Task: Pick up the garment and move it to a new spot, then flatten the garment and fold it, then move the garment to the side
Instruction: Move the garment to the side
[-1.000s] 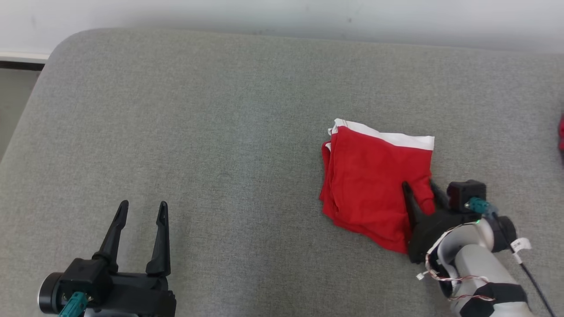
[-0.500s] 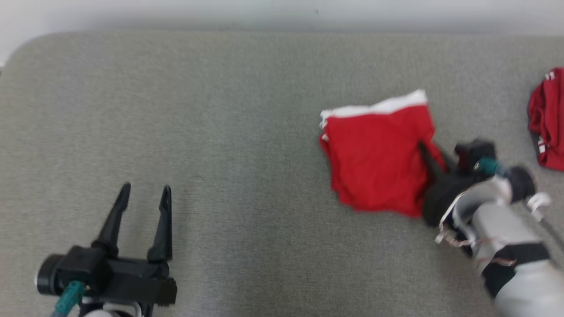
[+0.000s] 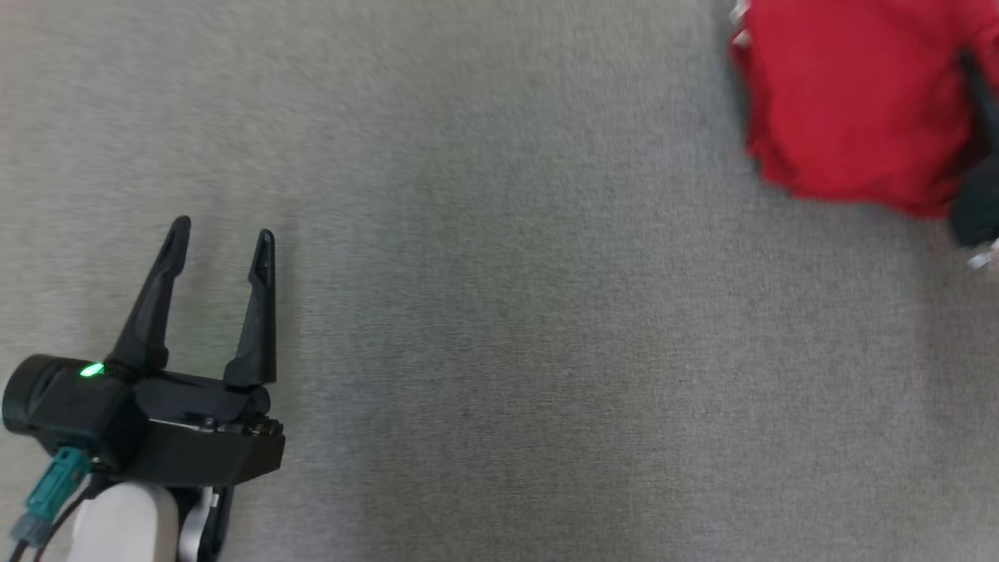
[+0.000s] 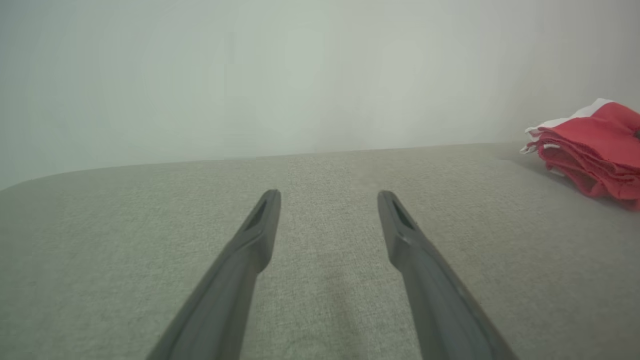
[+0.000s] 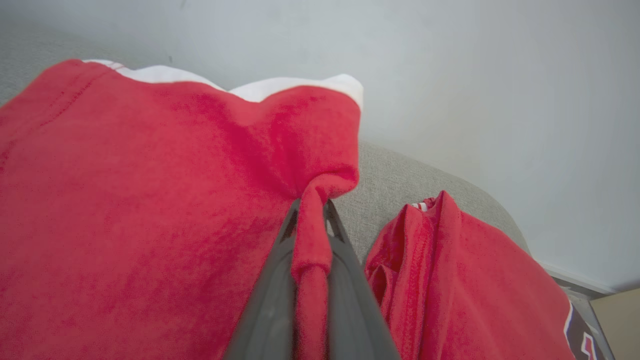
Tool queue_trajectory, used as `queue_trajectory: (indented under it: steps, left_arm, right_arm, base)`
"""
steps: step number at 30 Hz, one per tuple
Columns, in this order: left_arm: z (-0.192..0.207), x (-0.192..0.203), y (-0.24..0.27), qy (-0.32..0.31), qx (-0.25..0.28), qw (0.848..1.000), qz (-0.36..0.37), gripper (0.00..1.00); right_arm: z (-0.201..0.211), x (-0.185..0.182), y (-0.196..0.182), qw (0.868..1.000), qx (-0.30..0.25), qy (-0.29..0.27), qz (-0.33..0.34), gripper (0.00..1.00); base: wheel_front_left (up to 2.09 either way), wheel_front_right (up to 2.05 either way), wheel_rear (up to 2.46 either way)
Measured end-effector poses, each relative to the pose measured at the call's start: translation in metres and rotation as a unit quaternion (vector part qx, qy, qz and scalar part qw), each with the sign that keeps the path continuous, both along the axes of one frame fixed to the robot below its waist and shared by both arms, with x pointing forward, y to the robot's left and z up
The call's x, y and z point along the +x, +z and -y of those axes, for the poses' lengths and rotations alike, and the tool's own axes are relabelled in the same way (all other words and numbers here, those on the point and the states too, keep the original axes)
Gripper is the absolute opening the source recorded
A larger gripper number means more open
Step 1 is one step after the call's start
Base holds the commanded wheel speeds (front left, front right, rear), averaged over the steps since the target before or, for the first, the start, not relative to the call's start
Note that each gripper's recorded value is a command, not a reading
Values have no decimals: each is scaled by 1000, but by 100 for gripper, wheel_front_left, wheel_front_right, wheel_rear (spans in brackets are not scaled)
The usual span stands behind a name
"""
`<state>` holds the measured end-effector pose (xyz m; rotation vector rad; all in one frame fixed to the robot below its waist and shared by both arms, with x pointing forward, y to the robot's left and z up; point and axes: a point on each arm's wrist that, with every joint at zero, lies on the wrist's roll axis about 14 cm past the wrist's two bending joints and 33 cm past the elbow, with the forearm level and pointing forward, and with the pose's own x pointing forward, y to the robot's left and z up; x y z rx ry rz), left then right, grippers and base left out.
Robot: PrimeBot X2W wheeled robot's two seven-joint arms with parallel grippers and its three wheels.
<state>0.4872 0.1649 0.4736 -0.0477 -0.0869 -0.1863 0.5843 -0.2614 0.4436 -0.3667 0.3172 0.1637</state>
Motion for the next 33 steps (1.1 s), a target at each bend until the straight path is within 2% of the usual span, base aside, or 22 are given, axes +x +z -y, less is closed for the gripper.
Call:
queue_trajectory:
  steps: [5, 10, 15, 26, 28, 29, 30, 33]
  left_arm:
    - [14, 13, -22, -29, 3, 1000, -12, 100]
    - [33, 23, -33, -62, -1, 998, -10, 100]
    - [46, 27, -44, -85, -5, 996, -11, 100]
    - [59, 32, -62, -110, -9, 994, -15, 100]
    - [58, 32, -62, -108, -9, 994, -15, 100]
    - [57, 32, -62, -106, -10, 994, -16, 100]
    - [56, 32, -62, -104, -10, 994, -17, 100]
    - [53, 31, -61, -97, -12, 995, -17, 100]
  right_arm:
    - [49, 3, 15, 998, -21, -49, 15, 0]
    - [107, -15, 40, 992, -75, -101, 16, 0]
    - [147, -35, 59, 983, -121, -138, 6, 0]
    - [174, -38, 59, 972, -167, -165, -14, 1]
    - [176, -37, 54, 969, -177, -169, -23, 86]
    - [176, -36, 52, 969, -180, -169, -27, 86]
    - [177, -35, 51, 968, -182, -172, -30, 100]
    - [175, -29, 55, 969, -182, -167, -13, 100]
  base:
    - [0, 0, 0]
    - [0, 0, 0]
    - [0, 0, 0]
    - [0, 0, 0]
    - [0, 0, 0]
    - [0, 0, 0]
    - [0, 0, 0]
    - [0, 0, 0]
